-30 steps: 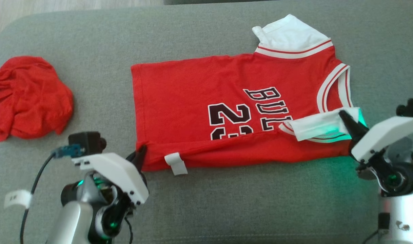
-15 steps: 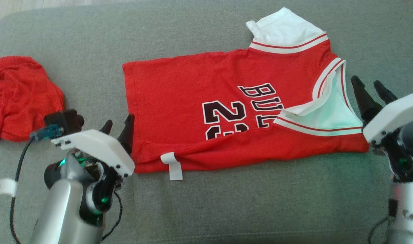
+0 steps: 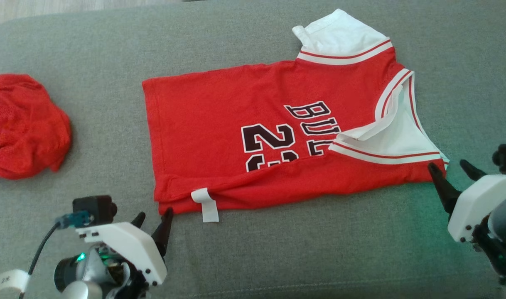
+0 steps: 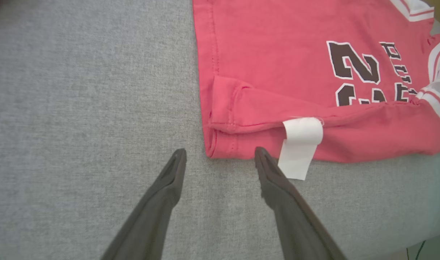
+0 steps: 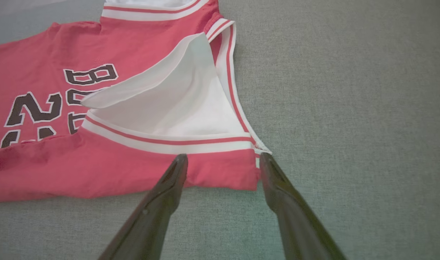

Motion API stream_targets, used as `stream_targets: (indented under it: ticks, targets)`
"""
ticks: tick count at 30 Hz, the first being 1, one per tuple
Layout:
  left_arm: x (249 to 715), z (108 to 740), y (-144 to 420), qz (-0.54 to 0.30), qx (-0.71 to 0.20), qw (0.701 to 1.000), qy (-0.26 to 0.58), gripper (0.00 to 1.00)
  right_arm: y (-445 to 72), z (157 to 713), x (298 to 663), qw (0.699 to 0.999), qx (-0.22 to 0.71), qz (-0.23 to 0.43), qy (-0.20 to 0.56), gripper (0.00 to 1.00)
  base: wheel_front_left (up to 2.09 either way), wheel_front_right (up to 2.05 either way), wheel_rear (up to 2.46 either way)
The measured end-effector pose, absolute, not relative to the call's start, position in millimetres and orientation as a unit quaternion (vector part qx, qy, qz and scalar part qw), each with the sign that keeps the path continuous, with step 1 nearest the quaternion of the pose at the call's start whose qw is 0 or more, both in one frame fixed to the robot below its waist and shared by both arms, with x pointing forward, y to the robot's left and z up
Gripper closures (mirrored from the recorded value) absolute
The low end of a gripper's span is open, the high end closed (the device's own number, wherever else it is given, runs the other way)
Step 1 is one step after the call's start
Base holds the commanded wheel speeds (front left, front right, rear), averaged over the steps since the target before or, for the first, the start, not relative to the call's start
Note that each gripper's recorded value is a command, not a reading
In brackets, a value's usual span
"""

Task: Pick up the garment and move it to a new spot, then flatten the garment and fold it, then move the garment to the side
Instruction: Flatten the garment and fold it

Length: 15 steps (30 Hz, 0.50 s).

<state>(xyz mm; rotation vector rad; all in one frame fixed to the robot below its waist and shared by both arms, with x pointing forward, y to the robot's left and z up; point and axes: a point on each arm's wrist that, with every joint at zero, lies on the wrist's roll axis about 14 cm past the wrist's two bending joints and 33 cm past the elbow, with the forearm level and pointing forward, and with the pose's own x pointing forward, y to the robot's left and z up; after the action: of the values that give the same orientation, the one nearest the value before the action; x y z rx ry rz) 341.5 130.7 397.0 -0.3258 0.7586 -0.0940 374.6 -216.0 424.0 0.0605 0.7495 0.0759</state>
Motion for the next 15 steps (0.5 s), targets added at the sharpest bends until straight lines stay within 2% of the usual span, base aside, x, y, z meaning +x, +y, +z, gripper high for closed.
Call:
stream_targets:
  ticks: [15]
  targets:
    - [345,373,126,-0.053,-0.135,0.900,0.410,0.00,-224,414,380,0.924,0.018,0.030,0.381,0.00,0.00,0.00,0.00]
